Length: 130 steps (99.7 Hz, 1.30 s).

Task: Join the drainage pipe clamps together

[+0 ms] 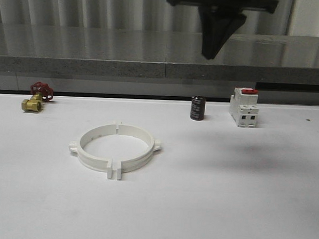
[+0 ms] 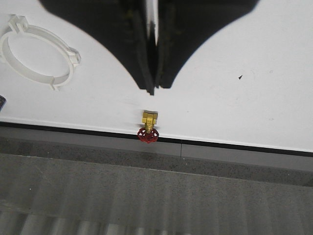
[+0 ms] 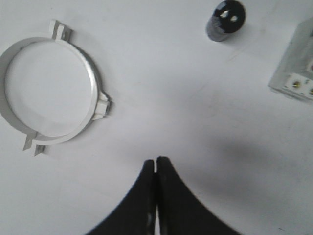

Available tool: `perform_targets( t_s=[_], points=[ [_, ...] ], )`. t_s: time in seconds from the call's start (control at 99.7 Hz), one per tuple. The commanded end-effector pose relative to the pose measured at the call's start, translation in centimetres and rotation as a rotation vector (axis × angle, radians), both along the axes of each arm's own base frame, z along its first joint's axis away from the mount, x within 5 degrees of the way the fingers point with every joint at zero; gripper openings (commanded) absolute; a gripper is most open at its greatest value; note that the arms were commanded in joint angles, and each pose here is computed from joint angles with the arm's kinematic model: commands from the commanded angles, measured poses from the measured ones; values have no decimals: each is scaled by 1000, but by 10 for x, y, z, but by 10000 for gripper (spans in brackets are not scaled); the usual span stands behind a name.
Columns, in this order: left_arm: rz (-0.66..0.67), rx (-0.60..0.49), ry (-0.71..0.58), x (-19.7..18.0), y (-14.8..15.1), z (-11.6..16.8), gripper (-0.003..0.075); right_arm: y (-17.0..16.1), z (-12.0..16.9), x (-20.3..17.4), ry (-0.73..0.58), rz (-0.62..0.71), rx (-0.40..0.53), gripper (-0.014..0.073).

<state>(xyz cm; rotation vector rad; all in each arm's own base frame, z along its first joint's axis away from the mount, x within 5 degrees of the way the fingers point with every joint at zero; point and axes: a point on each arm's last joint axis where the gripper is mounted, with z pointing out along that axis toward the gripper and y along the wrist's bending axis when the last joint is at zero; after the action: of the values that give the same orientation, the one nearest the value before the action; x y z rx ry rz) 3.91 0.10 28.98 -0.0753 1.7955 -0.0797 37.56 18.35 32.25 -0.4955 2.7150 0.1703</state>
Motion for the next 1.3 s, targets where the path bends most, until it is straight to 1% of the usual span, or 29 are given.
perform_targets(
  t_s=[0.0, 0.06, 0.221, 0.411, 0.692, 0.863, 1.064, 1.134, 1.295],
  points=[
    [-2, -3, -94, 0, 0, 15, -21, -26, 50, -12, -131, -31, 41, -66],
    [-2, -3, -94, 0, 0, 15, -21, -39, 58, -15, -144, -60, 37, -66],
    [-2, -3, -94, 0, 0, 15, -21, -73, 66, -28, -163, -134, 45, -66],
    [-2, -3, -94, 0, 0, 15, -21, -116, 76, -62, -224, -235, 60, -66],
    [-2, -3, -94, 0, 0, 15, -21, -170, 62, -119, -268, -407, 62, -66],
    [-2, -3, -94, 0, 0, 15, -21, -183, 47, -150, -327, -455, 63, -66],
    [-2, -3, -94, 0, 0, 15, -21, -184, 28, -183, -396, -458, 77, -66],
    [-2, -3, -94, 0, 0, 15, -21, -184, 22, -193, -449, -456, 89, -66],
    [-2, -3, -94, 0, 0, 15, -21, -184, 9, -213, -626, -450, 131, -66]
  ],
)
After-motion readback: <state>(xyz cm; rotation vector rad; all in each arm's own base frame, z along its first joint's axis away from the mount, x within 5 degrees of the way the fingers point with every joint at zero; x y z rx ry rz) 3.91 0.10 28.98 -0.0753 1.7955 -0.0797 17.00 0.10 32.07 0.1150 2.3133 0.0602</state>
